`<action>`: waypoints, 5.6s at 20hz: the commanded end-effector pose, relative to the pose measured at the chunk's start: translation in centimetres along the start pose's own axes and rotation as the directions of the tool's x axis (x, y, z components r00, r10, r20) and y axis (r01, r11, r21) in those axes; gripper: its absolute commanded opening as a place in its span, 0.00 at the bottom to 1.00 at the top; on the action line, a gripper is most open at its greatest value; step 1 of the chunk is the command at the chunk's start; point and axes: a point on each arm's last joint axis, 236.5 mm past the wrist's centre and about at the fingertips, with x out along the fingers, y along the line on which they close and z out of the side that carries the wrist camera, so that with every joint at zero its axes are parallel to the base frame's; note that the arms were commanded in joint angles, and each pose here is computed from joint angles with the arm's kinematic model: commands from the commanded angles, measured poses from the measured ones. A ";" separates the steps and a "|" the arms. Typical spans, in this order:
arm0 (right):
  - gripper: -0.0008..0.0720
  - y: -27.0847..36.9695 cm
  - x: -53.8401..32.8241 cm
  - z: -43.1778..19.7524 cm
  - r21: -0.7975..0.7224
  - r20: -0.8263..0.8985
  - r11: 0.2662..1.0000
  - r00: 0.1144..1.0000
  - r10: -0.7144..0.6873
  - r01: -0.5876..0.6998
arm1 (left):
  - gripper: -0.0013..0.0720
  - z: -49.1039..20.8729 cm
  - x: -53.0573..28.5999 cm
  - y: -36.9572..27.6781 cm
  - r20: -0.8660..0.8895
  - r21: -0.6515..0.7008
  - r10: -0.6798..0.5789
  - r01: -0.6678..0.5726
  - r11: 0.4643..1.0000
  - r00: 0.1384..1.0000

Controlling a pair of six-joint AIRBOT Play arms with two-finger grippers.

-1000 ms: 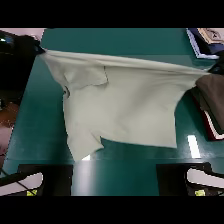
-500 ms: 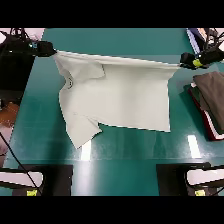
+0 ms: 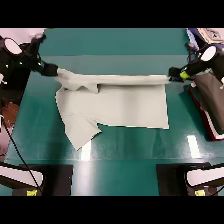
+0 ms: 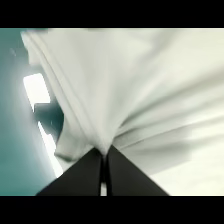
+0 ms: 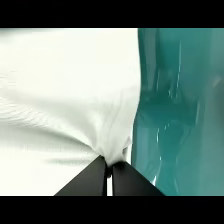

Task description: Fold the shirts.

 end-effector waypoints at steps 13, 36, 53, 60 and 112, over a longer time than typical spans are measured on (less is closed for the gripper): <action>0.64 2.3 -3.6 -4.9 -0.106 -0.188 0.994 0.982 0.013 -0.033 | 0.75 -7.0 -3.5 -0.1 -0.204 -0.105 0.053 -0.075 0.992 0.977; 0.63 3.1 -11.7 -7.4 -0.149 -0.112 0.988 0.994 0.021 -0.038 | 0.05 -24.8 2.6 -9.6 -0.131 -0.414 -0.204 0.133 0.900 0.970; 0.62 -1.4 0.6 -25.0 0.148 -0.333 0.981 0.928 0.168 -0.125 | 0.05 -24.2 -0.2 -11.1 -0.143 -0.355 -0.250 0.186 0.916 0.957; 0.06 -1.9 1.4 -23.9 0.150 -0.275 0.982 0.950 0.151 -0.113 | 0.05 -24.6 -0.4 -11.4 -0.162 -0.356 -0.261 0.191 0.915 0.952; 0.02 3.7 -10.7 -13.4 -0.065 0.103 0.963 0.958 0.269 -0.263 | 0.05 -18.6 -13.0 -9.4 0.161 -0.208 -0.005 0.039 0.977 0.987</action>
